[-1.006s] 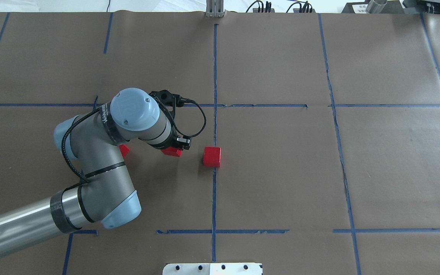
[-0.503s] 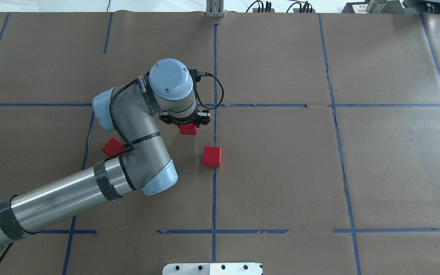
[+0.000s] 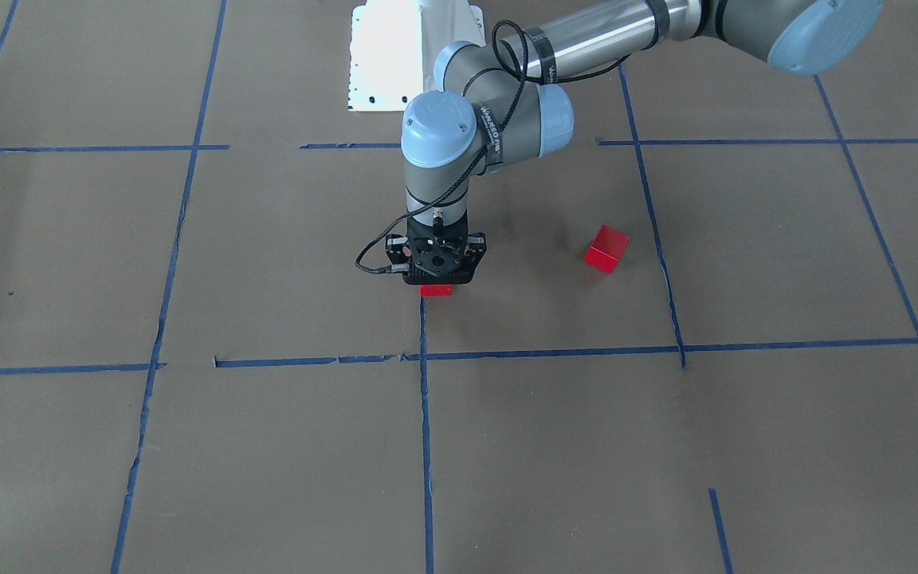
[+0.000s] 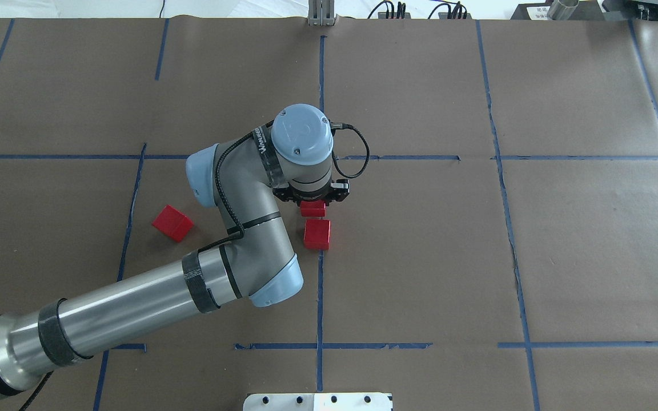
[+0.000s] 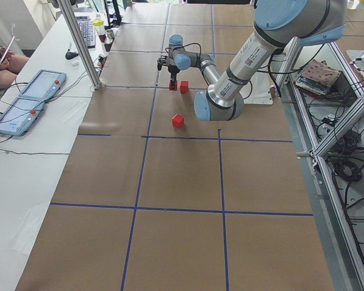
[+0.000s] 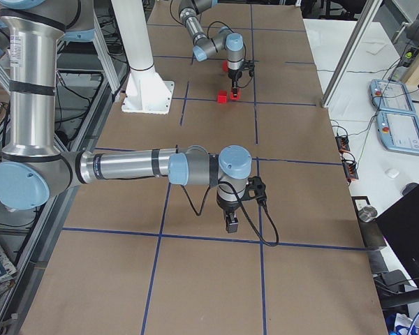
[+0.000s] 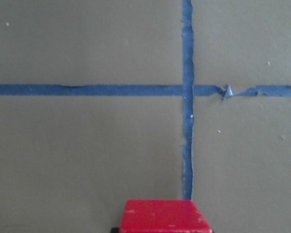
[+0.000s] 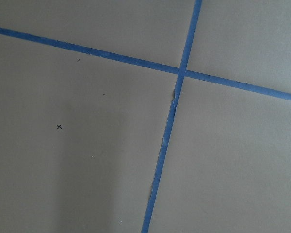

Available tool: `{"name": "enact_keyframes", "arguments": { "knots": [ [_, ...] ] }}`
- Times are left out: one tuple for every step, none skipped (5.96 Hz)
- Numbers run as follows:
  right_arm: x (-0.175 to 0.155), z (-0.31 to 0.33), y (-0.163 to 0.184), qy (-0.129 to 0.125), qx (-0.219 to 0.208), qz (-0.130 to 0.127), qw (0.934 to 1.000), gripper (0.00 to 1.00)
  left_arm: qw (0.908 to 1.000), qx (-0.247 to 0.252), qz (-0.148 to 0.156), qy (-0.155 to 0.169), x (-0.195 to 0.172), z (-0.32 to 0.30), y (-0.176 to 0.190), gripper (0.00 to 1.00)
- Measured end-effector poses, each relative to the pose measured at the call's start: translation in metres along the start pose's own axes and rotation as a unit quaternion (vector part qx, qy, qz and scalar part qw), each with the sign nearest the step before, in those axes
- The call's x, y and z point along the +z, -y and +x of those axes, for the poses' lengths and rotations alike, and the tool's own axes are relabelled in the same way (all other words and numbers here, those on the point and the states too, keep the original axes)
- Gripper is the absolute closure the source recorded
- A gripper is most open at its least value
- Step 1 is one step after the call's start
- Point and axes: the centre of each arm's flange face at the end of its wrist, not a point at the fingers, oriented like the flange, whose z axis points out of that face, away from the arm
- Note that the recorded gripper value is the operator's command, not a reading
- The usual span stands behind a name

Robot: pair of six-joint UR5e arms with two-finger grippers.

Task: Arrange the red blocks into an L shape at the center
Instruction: 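Place the cube against the far side of the center cube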

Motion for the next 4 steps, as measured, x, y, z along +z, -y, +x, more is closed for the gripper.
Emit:
{"name": "enact_keyframes", "arguments": {
  "knots": [
    [0.0000,0.0001,0.0000,0.000,0.000,0.000,1.0000,0.00,1.0000,0.004,-0.005,-0.002,0.0030,0.0070,-0.0103,0.76],
    [0.0001,0.0001,0.0000,0.000,0.000,0.000,1.0000,0.00,0.9999,0.007,-0.009,-0.002,0.0057,0.0099,-0.0162,0.76],
    [0.0001,0.0001,0.0000,0.000,0.000,0.000,1.0000,0.00,0.9999,0.008,-0.010,-0.001,0.0071,0.0101,-0.0180,0.76],
    [0.0001,0.0001,0.0000,0.000,0.000,0.000,1.0000,0.00,0.9999,0.009,-0.010,0.000,0.0082,0.0094,-0.0183,0.76]
  ]
}}
